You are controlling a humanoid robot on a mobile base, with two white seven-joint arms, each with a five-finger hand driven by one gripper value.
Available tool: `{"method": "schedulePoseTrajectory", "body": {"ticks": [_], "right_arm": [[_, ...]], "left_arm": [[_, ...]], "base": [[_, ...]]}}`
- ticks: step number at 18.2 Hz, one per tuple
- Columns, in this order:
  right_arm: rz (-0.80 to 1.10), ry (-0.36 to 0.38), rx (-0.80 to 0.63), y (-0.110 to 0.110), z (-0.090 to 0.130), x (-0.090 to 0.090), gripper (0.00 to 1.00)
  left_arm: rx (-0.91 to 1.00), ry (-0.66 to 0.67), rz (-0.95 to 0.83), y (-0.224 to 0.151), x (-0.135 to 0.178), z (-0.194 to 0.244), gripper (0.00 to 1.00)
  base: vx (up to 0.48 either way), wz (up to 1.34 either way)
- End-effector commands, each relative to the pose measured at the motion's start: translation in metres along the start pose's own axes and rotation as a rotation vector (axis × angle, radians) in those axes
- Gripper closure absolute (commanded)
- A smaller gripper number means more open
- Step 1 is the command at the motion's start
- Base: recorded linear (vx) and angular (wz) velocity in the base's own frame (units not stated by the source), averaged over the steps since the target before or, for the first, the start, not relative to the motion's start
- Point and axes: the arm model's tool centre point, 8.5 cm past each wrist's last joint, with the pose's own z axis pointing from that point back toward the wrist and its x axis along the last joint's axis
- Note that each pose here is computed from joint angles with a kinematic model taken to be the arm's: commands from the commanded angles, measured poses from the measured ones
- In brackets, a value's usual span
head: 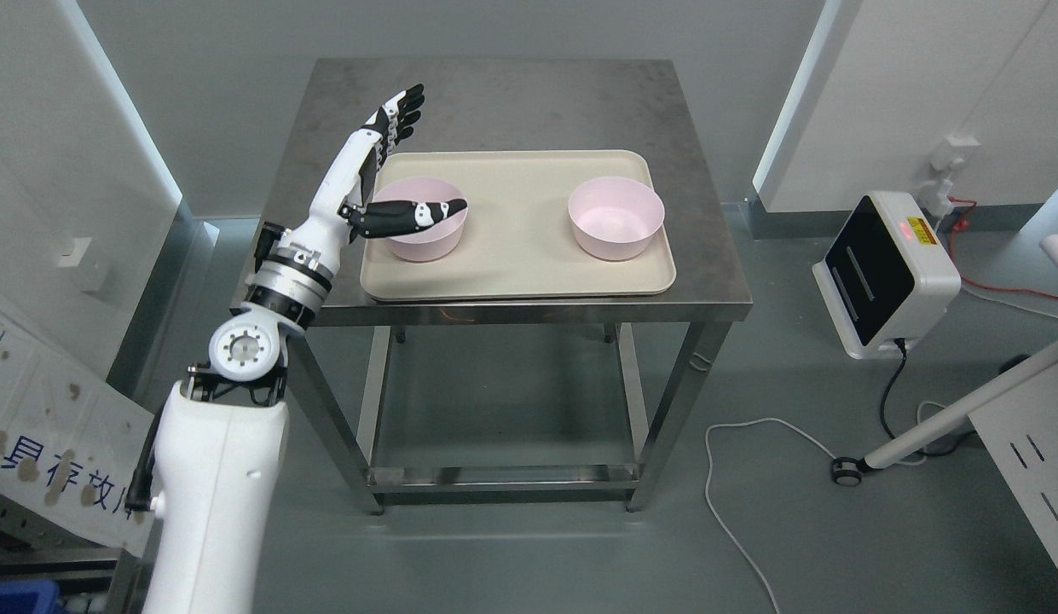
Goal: Stack pink IKEA bowls on left shelf middle
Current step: 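Grip the rim of the nearer pink bowl with the left hand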
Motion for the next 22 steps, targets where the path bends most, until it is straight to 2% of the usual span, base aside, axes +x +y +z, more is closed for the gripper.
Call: {"method": "schedulePoseTrajectory", "body": {"ticks": [1,4,9,13,17,22], "right_arm": [[0.003,0.0,-0.023,-0.012,0.0,0.0,0.0],[0.003,0.0,-0.023,-0.012,0.0,0.0,0.0],[0.001,0.0,-0.023,-0.012,0.0,0.0,0.0],[0.003,0.0,-0.023,-0.012,0.0,0.0,0.0],[0.003,0.0,-0.023,-0.012,0.0,0.0,0.0],[0.003,0.0,-0.023,-0.012,0.0,0.0,0.0]], "left_arm": [[-0.116,0.356,-0.129,0.017,-0.068,-0.044,0.01],[-0.138,0.435,-0.116,0.017,-0.08,-0.048,0.03],[-0.158,0.56,-0.126,0.028,-0.112,-0.026,0.05],[-0.195,0.563,-0.15,0.014,-0.113,-0.027,0.06],[-0.219,0.559,-0.178,0.003,-0.11,-0.032,0.11],[-0.129,0.564,-0.204,0.011,-0.112,-0.032,0.18]], "base": [[0.0,0.0],[0.0,0.0],[0.0,0.0],[0.0,0.0],[0.0,0.0],[0.0,0.0]]}}
